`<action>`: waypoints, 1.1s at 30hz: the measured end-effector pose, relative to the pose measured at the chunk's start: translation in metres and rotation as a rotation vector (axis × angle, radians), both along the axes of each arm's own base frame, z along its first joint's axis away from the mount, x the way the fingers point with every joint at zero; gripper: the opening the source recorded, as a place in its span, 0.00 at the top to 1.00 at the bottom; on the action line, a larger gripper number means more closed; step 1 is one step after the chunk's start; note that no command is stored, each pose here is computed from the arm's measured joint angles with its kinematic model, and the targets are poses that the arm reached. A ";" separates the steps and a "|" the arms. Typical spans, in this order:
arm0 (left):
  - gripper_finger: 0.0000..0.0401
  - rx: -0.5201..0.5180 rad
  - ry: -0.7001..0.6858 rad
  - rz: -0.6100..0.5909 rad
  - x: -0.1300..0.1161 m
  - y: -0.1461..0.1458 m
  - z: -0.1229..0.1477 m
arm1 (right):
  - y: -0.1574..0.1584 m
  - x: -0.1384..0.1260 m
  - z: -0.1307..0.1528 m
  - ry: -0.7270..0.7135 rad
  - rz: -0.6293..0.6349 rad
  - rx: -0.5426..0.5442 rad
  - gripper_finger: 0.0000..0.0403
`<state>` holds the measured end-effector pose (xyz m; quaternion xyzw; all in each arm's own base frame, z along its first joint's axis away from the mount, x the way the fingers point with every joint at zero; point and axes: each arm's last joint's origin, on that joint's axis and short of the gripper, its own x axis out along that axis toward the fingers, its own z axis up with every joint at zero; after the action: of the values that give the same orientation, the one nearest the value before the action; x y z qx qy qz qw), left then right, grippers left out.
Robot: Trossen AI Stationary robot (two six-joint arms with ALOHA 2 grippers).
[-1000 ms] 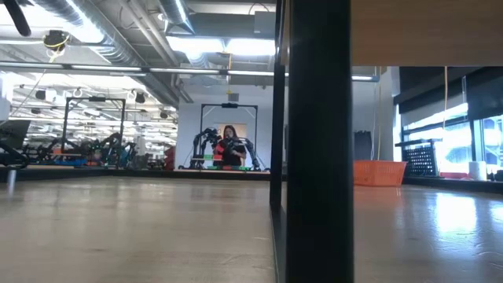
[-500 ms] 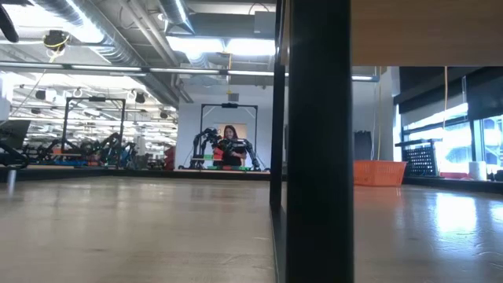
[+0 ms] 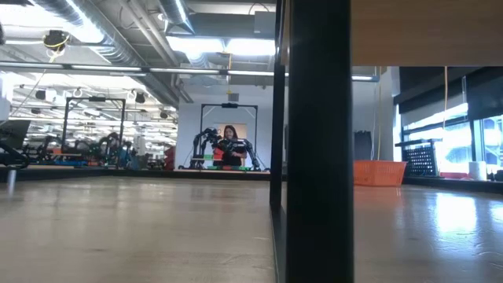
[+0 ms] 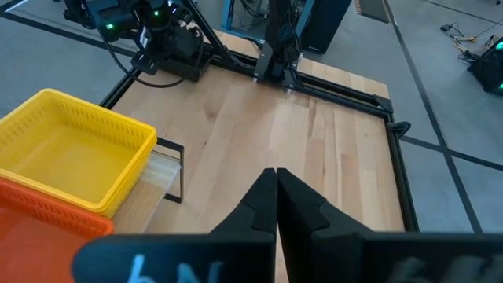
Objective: Stack baskets on shelf by color
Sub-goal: Stack the black bin on top of the black bin
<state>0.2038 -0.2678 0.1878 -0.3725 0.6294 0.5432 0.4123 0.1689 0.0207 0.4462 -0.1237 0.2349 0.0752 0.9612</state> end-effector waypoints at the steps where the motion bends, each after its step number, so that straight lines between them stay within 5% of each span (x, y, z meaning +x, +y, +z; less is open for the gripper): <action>1: 0.84 0.004 0.001 0.005 -0.001 0.000 -0.002 | 0.000 0.000 0.000 0.000 0.000 0.000 1.00; 25: 0.85 -0.021 -0.014 0.035 -0.009 0.004 -0.035 | 0.000 0.002 0.003 -0.040 0.000 0.005 1.00; 33: 0.99 -0.033 -0.023 -0.011 -0.009 0.004 -0.035 | 0.000 0.002 0.004 -0.045 0.000 0.006 1.00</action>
<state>0.1952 -0.2635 0.1526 -0.3821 0.6354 0.5261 0.4165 0.1709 0.0209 0.4501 -0.1227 0.2130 0.0729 0.9666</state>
